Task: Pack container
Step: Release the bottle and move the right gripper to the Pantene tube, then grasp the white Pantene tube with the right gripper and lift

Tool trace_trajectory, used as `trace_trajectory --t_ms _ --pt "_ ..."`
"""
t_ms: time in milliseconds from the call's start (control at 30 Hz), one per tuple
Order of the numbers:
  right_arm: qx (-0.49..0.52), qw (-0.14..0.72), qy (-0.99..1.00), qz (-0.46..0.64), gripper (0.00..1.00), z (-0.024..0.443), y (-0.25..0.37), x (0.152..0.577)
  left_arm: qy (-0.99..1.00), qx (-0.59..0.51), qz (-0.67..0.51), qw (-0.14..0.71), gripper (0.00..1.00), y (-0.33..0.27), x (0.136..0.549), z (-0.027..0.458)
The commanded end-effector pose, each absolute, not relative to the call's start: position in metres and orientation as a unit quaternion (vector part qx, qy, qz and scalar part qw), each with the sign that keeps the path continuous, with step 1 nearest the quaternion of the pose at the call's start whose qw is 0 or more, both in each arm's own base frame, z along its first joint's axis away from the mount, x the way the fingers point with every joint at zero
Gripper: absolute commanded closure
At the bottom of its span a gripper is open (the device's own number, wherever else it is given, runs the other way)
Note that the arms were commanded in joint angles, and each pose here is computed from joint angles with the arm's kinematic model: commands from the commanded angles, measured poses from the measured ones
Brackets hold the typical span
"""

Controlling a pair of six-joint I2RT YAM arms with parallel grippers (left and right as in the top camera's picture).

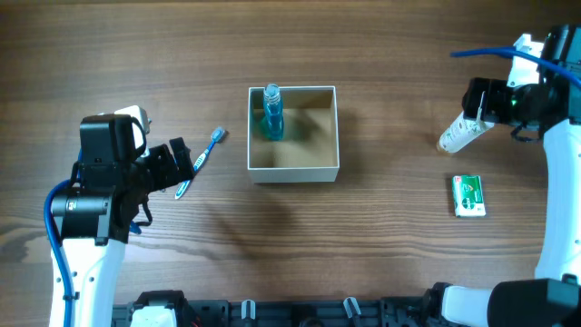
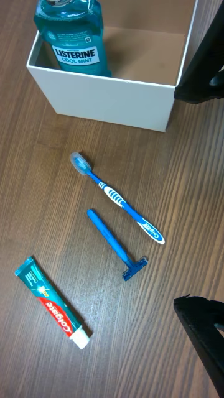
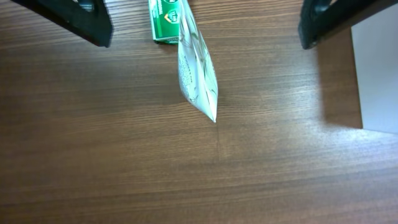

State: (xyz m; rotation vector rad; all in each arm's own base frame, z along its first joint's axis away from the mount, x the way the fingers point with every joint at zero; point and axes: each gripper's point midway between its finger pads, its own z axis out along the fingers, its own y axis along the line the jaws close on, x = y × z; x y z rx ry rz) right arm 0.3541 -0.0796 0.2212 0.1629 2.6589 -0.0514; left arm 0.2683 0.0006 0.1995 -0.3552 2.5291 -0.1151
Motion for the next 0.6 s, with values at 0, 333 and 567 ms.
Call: trace_trajectory --t_ms 0,333,567 --pt "0.047 0.217 0.975 -0.008 0.11 0.205 -0.077 0.354 0.943 -0.139 -0.054 0.296 0.0 -0.001 0.271 0.206" --pt "0.051 0.203 0.978 -0.004 0.16 0.177 -0.077 0.351 0.944 -0.139 -0.054 0.296 0.0 -0.001 0.271 0.206" --pt "0.059 0.206 0.977 -0.003 0.53 0.176 -0.077 0.354 0.944 -0.139 -0.054 0.296 0.0 -0.001 0.271 0.206"
